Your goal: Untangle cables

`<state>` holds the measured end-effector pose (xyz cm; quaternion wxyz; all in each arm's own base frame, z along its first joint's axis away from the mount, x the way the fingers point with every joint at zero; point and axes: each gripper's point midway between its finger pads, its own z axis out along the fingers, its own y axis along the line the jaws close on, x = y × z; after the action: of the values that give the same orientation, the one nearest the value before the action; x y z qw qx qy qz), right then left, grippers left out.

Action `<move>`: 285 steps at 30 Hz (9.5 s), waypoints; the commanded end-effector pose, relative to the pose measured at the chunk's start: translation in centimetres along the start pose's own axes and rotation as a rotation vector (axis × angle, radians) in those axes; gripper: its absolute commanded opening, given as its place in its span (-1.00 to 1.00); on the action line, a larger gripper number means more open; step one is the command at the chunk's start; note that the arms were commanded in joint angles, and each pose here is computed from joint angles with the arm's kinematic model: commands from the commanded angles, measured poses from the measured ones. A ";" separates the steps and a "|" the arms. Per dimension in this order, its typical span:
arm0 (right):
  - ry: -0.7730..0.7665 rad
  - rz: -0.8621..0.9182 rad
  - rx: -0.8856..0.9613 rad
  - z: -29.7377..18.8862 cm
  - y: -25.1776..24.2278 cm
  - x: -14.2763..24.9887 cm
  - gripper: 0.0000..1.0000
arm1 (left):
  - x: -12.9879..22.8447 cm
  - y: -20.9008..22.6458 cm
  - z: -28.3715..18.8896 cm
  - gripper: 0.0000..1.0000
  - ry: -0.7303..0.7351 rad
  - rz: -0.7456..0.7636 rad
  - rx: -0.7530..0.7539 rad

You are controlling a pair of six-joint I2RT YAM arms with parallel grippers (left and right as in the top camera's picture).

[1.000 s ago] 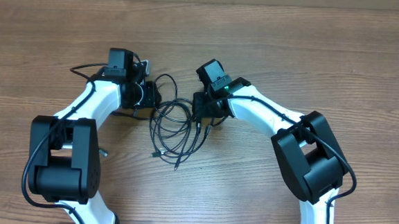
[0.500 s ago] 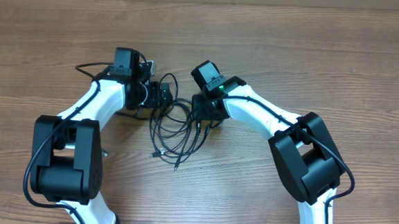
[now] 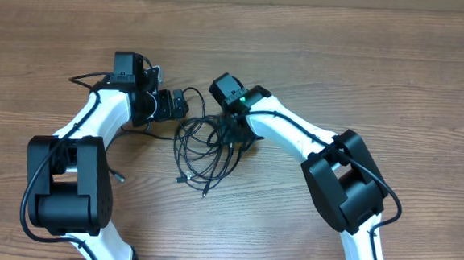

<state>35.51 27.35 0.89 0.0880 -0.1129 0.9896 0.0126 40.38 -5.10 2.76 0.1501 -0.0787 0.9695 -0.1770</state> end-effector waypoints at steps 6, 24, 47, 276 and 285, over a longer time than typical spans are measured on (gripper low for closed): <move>-0.035 -0.049 0.082 0.0 -0.9 -1.5 0.35 | -0.7 -0.2 0.0 0.99 -0.011 -0.007 0.010; -0.002 -0.111 0.316 1.4 -4.2 -1.3 0.45 | -0.7 -0.2 0.0 0.99 -0.012 -0.006 0.010; 0.121 0.293 0.355 1.8 -15.2 -0.9 0.57 | -0.2 -1.9 -0.1 0.99 0.008 0.115 0.110; 0.362 -0.010 -0.170 6.3 -10.5 5.8 1.00 | 3.5 -5.1 -5.1 0.42 0.118 -0.057 -0.168; 0.358 -0.010 -0.171 6.3 -10.5 5.7 1.00 | 3.9 -2.6 -3.3 0.30 0.075 -0.153 -0.276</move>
<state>38.30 14.25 -0.35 0.0039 -0.1204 0.9926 0.0159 36.31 -8.17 6.73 0.0876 -0.1338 0.9834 -0.0859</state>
